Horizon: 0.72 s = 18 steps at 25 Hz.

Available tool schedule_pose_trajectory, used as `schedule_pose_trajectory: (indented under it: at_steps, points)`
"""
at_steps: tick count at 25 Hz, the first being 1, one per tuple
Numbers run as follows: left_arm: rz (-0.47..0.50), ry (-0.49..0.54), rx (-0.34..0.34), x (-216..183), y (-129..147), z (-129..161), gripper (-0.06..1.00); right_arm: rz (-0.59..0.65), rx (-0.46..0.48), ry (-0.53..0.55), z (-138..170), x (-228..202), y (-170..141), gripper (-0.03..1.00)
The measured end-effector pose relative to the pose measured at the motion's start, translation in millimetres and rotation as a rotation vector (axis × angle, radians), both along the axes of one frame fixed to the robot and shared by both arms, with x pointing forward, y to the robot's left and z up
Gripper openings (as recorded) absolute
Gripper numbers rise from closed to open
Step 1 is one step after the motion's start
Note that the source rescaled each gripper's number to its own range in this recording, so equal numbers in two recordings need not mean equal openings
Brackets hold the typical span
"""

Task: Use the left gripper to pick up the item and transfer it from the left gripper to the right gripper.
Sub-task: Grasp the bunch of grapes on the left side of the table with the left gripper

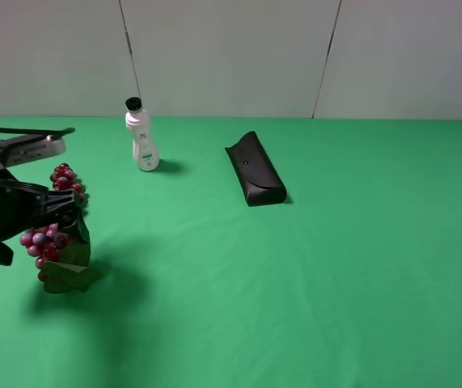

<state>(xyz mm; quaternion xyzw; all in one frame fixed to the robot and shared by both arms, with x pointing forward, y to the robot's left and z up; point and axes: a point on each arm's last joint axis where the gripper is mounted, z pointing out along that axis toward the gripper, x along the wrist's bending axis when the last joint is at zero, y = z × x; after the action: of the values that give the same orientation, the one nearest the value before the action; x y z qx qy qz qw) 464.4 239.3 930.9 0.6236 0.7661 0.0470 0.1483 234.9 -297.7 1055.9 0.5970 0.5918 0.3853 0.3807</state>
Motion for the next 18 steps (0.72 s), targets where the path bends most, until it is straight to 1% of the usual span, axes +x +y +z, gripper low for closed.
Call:
schedule_pose_trajectory:
  at_steps: [3,9,15,17,18]
  points:
    - [0.006,0.025,0.004,6,-7,-12,1.00,0.000,0.000,0.000,0,0,0,1.00]
    - [0.000,0.059,0.034,23,-20,-29,1.00,0.000,0.000,0.000,0,0,0,1.00]
    - [-0.026,0.075,0.049,33,-32,-38,1.00,0.000,0.000,0.000,0,0,0,1.00]
    - [-0.027,0.076,0.050,33,-32,-39,0.95,0.000,0.000,0.000,0,0,0,1.00]
    - [-0.027,0.077,0.050,33,-32,-39,0.90,0.000,0.000,0.000,0,0,0,1.00]
